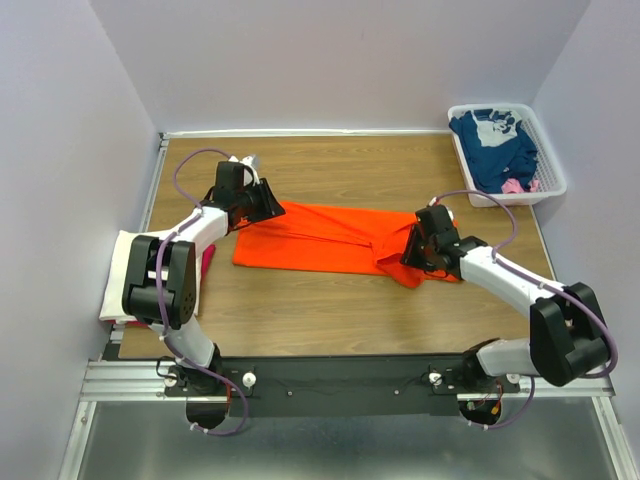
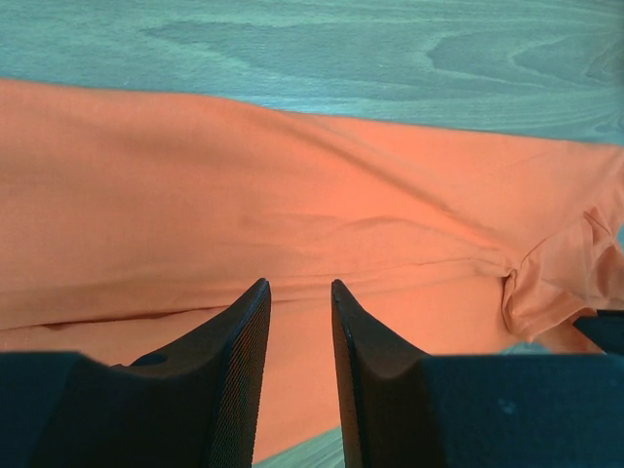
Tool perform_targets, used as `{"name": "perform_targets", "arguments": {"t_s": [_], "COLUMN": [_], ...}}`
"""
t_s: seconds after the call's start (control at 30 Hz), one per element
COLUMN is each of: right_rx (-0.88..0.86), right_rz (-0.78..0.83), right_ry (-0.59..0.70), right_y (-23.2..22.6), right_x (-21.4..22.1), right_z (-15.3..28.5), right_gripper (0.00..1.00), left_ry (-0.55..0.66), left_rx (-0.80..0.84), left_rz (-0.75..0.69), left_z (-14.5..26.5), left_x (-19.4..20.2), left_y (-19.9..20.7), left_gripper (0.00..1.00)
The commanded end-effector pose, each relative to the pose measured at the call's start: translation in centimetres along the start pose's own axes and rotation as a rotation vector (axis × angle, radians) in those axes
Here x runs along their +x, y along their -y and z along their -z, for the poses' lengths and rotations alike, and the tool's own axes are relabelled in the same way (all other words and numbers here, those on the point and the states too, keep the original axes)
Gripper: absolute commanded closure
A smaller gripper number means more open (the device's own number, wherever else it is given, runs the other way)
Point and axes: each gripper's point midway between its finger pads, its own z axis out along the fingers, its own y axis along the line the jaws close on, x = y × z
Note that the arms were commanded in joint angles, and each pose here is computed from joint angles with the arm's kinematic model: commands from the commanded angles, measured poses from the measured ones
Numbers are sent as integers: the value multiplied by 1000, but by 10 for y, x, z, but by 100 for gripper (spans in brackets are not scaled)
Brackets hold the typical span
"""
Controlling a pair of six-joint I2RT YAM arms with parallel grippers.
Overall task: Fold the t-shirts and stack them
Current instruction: Fold the tshirt
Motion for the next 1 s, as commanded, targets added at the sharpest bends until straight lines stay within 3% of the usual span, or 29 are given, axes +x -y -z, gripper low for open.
{"name": "perform_targets", "arguments": {"t_s": [0.0, 0.2, 0.43, 0.63, 0.97], "right_rx": [-89, -86, 94, 209, 224], "right_rz": [29, 29, -36, -118, -131], "right_ry": [-56, -44, 181, 144, 83], "right_y": [-13, -12, 14, 61, 67], "right_x": [17, 21, -60, -85, -78], "right_z": [6, 11, 26, 2, -25], "right_gripper": [56, 57, 57, 57, 57], "left_ry": [-25, -32, -28, -18, -6], "left_rx": [27, 28, 35, -12, -95], "left_rz": [-12, -9, -13, 27, 131], "left_z": [-4, -6, -3, 8, 17], "left_x": [5, 7, 5, 14, 49], "left_y": [4, 4, 8, 1, -22], "left_gripper": [61, 61, 62, 65, 70]}}
